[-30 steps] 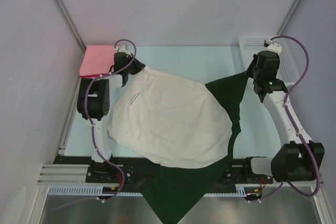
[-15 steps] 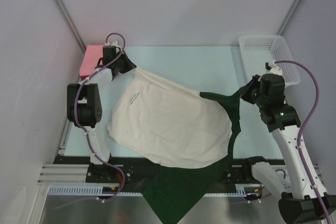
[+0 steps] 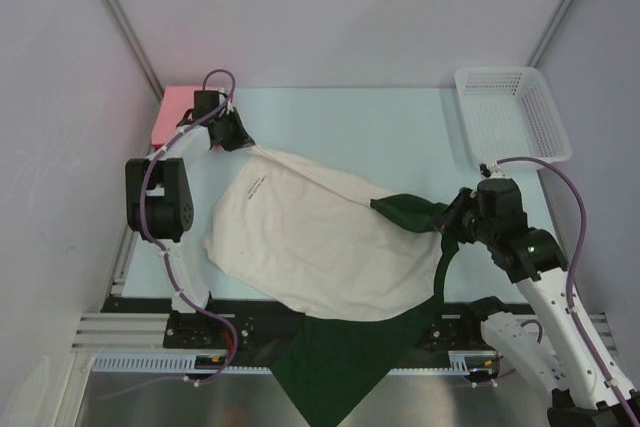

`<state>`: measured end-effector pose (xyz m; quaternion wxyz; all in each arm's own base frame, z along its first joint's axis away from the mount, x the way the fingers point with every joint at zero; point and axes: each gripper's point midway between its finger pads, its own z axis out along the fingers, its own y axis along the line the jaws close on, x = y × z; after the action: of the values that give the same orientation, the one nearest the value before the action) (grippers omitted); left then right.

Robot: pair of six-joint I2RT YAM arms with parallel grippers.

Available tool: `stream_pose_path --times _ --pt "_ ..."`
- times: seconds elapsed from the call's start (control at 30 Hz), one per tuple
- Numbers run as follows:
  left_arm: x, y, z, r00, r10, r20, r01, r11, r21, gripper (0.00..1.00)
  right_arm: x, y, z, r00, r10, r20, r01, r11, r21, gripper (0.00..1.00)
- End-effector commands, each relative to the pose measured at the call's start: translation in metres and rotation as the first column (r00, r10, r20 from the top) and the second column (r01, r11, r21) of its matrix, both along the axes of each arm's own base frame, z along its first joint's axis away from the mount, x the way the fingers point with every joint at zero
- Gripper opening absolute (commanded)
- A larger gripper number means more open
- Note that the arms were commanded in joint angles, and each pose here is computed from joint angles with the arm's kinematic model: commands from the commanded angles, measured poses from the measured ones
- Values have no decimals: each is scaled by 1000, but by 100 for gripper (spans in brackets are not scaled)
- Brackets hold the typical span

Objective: Fold and stack the t-shirts
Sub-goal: Fold the tshirt

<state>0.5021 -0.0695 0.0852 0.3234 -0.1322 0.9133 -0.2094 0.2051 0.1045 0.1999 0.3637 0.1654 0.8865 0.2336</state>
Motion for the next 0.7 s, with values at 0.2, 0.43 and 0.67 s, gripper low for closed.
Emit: stream_pose_path --times 0.2,0.43,0.67 --pt "3 22 11 1000 17 -2 -17 998 57 0 -33 -2 -1 999 21 -32 -20 999 27 0" --pt "-7 28 1 999 15 -32 -11 996 94 0 -43 1 -14 996 51 -78 -49 998 29 0" --pt "-17 35 -21 995 25 -95 -12 991 132 0 -55 6 -29 986 104 -131 -99 994 43 0"
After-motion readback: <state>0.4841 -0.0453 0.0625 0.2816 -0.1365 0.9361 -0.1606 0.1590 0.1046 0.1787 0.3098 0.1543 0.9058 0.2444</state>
